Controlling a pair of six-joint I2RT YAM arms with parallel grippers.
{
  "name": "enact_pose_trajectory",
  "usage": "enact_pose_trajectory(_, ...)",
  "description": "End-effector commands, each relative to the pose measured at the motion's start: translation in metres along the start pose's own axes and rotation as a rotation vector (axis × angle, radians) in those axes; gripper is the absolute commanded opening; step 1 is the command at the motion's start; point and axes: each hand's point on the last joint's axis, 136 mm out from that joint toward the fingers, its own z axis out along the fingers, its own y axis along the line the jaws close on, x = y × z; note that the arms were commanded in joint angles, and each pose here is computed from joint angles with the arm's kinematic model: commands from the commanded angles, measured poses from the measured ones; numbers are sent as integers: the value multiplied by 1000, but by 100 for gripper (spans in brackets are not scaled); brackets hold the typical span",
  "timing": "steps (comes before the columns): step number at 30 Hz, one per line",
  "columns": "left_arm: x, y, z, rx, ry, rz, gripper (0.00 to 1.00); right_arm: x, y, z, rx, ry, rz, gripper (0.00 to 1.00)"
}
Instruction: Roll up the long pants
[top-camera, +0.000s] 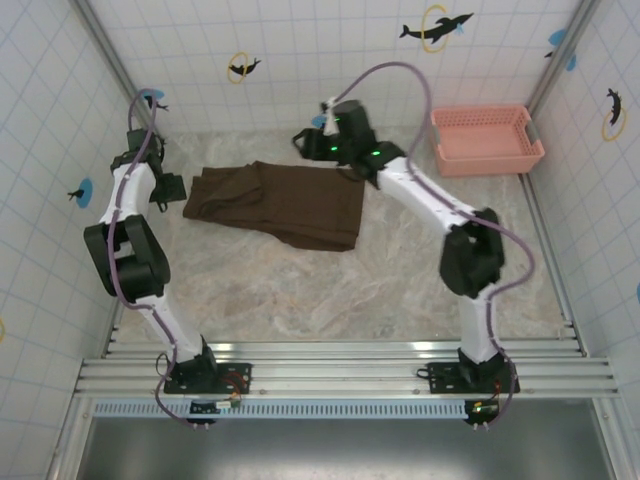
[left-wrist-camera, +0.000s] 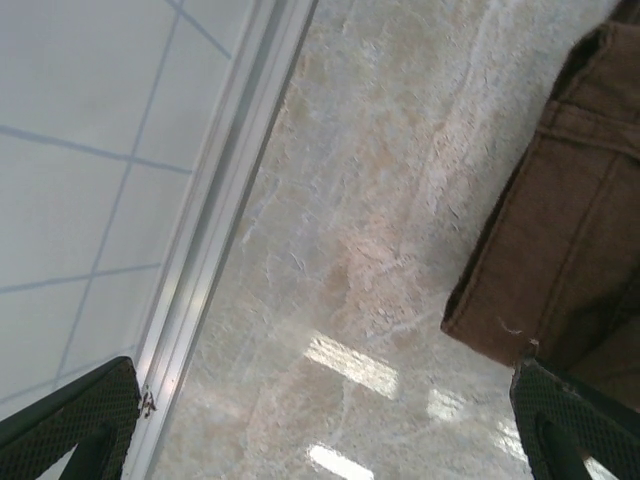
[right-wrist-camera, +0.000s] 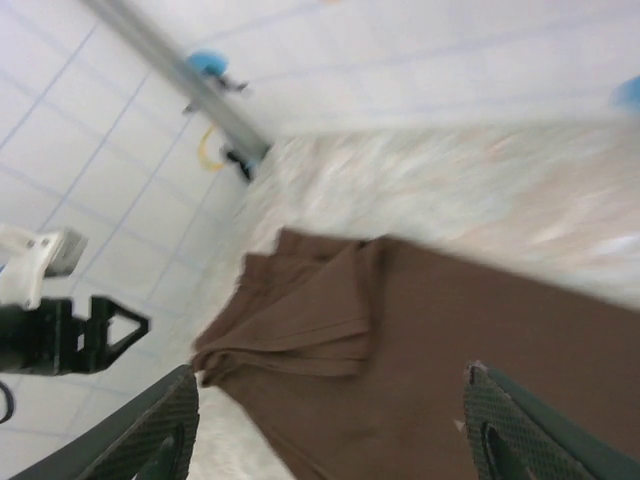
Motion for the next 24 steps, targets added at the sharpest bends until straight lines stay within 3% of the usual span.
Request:
enact_pose_trajectory(1, 1, -14, -10, 58, -35, 36, 98, 66, -79, -28, 181, 209, -20, 72)
enact_pose_trajectory(8, 6, -64, -29, 154, -67, 115, 98, 147, -130, -36, 221, 318, 82, 72)
enact_pose_trajectory(12, 10, -107, -47, 202, -93, 234, 97, 182, -150, -29, 243, 389, 111, 71)
enact_pose_trajectory(19, 32, -158, -50, 101, -102, 527, 98, 214, -171, -17, 232, 422, 180, 71)
enact_pose_trajectory(24, 42, -173, -36, 91, -67, 556, 97, 231, -172, 2, 179, 453, 235, 70)
